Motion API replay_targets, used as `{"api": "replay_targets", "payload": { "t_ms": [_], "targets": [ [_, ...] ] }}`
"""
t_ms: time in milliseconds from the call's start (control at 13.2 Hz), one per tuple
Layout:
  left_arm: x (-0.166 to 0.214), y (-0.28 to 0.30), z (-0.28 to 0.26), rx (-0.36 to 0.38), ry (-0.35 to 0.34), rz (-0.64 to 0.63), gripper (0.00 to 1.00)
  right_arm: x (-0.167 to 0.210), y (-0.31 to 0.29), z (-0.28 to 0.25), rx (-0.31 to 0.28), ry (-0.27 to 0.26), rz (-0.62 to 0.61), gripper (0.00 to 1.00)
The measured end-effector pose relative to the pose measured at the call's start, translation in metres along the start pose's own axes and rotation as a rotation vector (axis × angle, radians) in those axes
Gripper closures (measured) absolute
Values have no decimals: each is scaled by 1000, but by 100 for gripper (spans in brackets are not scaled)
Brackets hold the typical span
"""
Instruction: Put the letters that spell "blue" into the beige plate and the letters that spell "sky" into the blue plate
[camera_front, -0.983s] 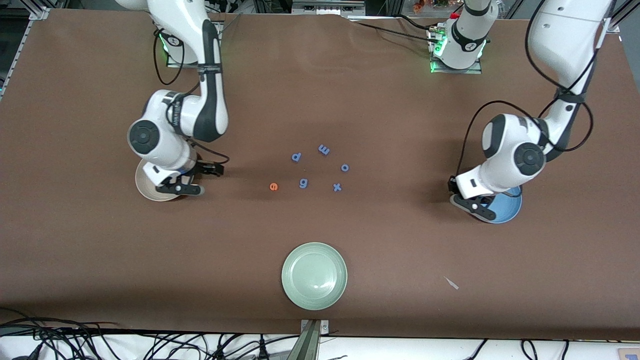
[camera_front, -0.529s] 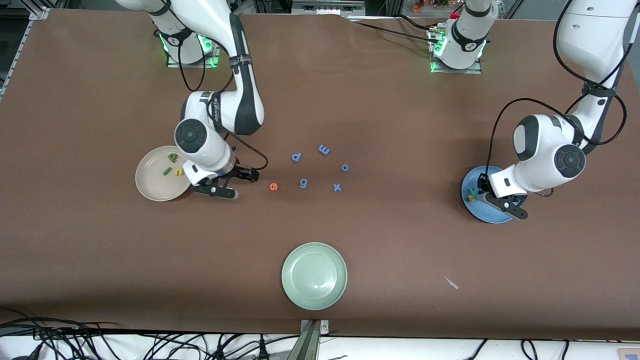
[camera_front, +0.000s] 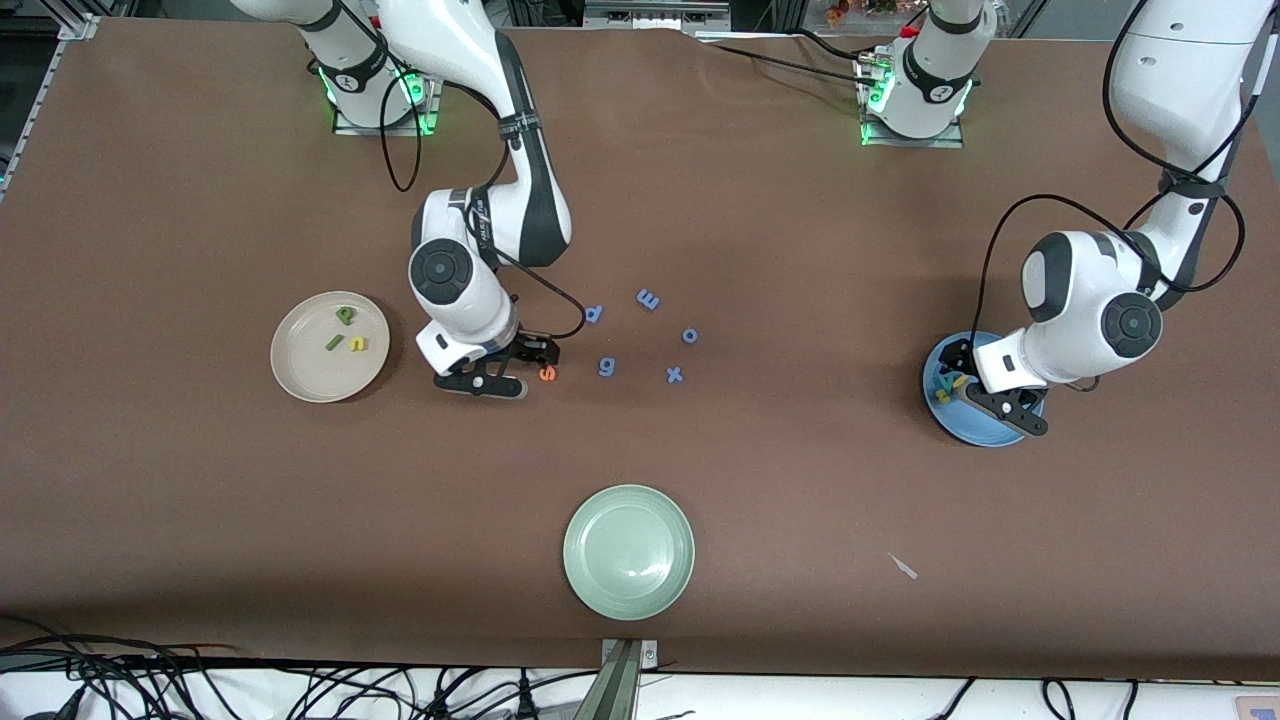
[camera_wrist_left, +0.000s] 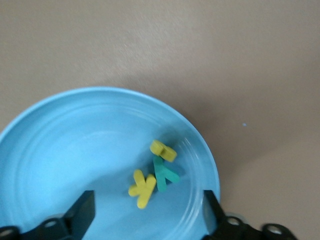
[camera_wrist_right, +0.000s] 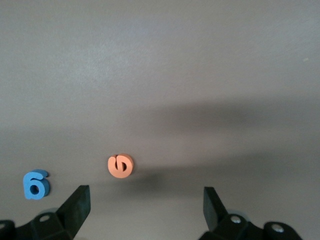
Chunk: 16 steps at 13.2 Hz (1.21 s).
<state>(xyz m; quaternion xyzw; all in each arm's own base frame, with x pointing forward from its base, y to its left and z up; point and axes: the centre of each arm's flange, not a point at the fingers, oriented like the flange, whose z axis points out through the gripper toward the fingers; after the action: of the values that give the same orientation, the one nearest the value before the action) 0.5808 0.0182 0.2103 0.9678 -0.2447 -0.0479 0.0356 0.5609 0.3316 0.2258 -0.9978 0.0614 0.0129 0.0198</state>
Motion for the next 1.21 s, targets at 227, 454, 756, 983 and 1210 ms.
{"api": "replay_targets", "payload": {
  "t_ms": [227, 454, 756, 983, 1210],
  "targets": [
    [-9, 8, -59, 59, 65, 5, 0, 7, -8, 8, 0, 11, -8, 0],
    [-22, 24, -132, 114, 115, 15, 0, 3, -17, 19, -5, 1, -26, 0],
    [-53, 43, -197, 123, 82, 8, 0, -3, -21, 33, -17, -10, -39, 0],
    [-78, 57, -250, 155, 88, 3, 0, -4, -25, 38, -18, 3, -51, 2],
    [-102, 80, -311, 178, 73, -29, 0, -1, -25, 38, -15, 5, -65, 7]
  ]
}}
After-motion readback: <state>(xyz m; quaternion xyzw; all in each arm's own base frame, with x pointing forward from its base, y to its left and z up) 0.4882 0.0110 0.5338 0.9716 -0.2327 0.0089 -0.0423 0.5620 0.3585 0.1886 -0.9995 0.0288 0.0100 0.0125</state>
